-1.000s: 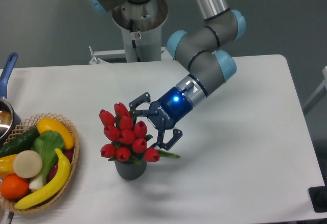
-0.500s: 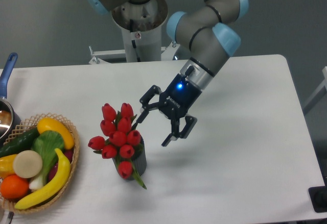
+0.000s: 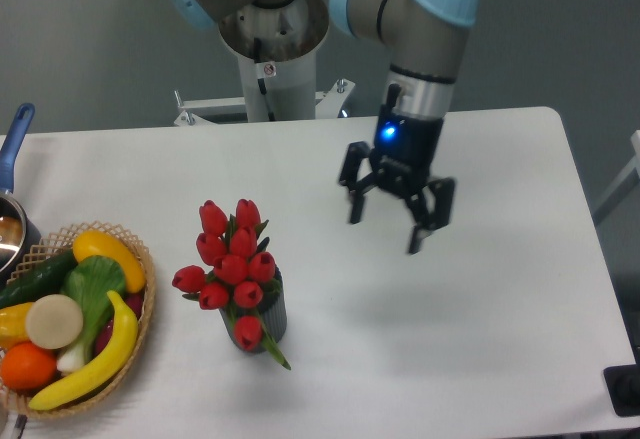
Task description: Insert the flowers into the vase
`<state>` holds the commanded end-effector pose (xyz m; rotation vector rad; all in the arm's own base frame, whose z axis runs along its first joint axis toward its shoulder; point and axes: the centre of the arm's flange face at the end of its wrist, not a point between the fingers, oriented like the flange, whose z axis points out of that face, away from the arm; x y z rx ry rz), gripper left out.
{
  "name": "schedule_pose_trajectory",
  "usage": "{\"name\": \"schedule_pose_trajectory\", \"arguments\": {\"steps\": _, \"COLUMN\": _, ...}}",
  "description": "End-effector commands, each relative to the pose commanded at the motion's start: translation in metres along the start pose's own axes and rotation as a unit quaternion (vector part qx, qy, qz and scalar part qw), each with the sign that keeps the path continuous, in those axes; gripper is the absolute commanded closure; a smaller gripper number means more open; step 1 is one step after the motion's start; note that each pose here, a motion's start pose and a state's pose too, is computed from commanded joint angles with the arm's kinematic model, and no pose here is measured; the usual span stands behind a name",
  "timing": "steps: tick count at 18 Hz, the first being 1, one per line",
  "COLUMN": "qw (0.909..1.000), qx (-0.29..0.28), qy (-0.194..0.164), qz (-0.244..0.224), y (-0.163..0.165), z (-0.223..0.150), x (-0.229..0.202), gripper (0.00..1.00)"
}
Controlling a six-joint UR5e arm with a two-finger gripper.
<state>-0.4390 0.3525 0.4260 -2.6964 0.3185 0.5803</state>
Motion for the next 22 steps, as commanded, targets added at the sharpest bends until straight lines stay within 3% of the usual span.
{"name": "schedule_pose_trajectory", "arguments": {"steps": 2, "qw": 0.9996, "qx": -0.021, "qy": -0.006, "qz": -0.016, "y": 0.020, "z": -0.019, "x": -0.007, "gripper": 0.00}}
{"name": "schedule_pose_trajectory", "arguments": {"steps": 4, "qw": 0.9992, "qx": -0.034, "qy": 0.004, "qz": 0.018, "y": 0.033, "z": -0.042, "x": -0.010, "gripper": 0.00}}
{"name": "schedule_pose_trajectory", "arguments": {"steps": 6, "qw": 0.9963, "qx": -0.051, "qy": 0.050, "qz": 0.047, "y": 0.063, "z": -0.067, "x": -0.016, "gripper": 0.00}}
{"name": "schedule_pose_trajectory", "arguments": {"steps": 8, "qw": 0.9920, "qx": -0.053, "qy": 0.085, "qz": 0.077, "y": 0.072, "z": -0.082, "x": -0.019, "gripper": 0.00}}
{"name": "schedule_pose_trajectory", "arguments": {"steps": 14, "qw": 0.9750, "qx": -0.052, "qy": 0.160, "qz": 0.146, "y": 0.152, "z": -0.135, "x": -0.046, "gripper": 0.00}}
{"name": "schedule_pose_trajectory", "arguments": {"steps": 18, "qw": 0.9643, "qx": -0.049, "qy": 0.165, "qz": 0.201, "y": 0.180, "z": -0.143, "x": -0.047, "gripper": 0.00}}
{"name": "schedule_pose_trajectory", "arguments": {"steps": 22, "qw": 0.9625, "qx": -0.055, "qy": 0.167, "qz": 0.206, "y": 0.184, "z": -0.146, "x": -0.048, "gripper": 0.00}}
